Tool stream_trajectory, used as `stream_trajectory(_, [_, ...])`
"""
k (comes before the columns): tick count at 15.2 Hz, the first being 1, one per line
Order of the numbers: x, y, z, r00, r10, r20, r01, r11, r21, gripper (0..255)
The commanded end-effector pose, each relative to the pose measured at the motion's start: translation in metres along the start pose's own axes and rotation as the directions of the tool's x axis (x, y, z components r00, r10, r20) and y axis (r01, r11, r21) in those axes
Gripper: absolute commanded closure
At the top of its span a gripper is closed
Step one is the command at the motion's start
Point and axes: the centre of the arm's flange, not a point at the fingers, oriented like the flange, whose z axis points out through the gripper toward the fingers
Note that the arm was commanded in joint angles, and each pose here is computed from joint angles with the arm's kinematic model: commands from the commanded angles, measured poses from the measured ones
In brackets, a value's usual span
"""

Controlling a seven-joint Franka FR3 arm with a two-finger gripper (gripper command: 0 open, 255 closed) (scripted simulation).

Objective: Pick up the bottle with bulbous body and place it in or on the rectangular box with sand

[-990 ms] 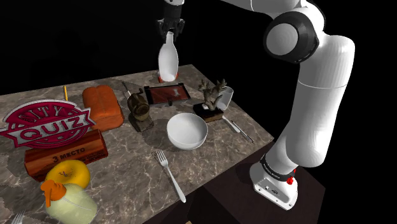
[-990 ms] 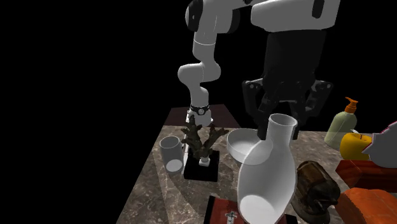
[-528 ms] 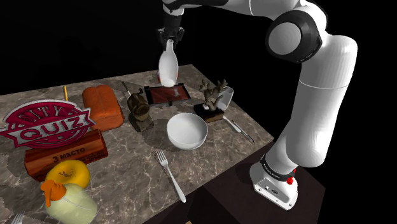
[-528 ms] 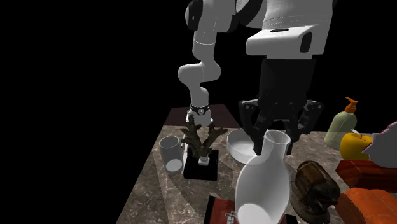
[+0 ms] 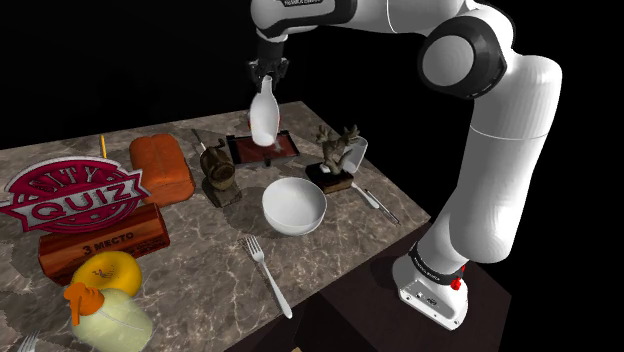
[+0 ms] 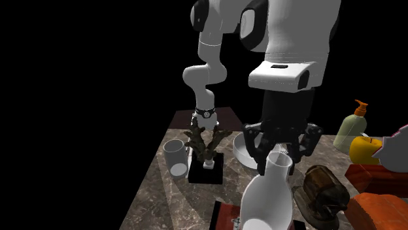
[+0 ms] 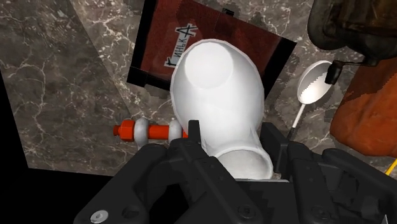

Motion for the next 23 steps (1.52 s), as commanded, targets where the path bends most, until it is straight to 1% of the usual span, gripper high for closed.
stream_trajectory(1, [0.000, 0.000, 0.009, 1.000, 0.000, -0.001, 0.000, 1.000, 0.000, 255])
stream_trajectory(9, [0.000, 0.000, 0.009, 1.000, 0.000, -0.001, 0.000, 1.000, 0.000, 255])
stream_trajectory(10, [0.000, 0.000, 0.009, 1.000, 0.000, -0.001, 0.000, 1.000, 0.000, 0])
stream_trajectory(15, [0.000, 0.000, 0.009, 1.000, 0.000, -0.001, 0.000, 1.000, 0.000, 0])
stream_trajectory(19, [0.000, 0.000, -0.041, 1.000, 0.000, -0.001, 0.000, 1.000, 0.000, 0])
stream_trajectory(23, [0.000, 0.000, -0.041, 1.000, 0.000, -0.001, 0.000, 1.000, 0.000, 0])
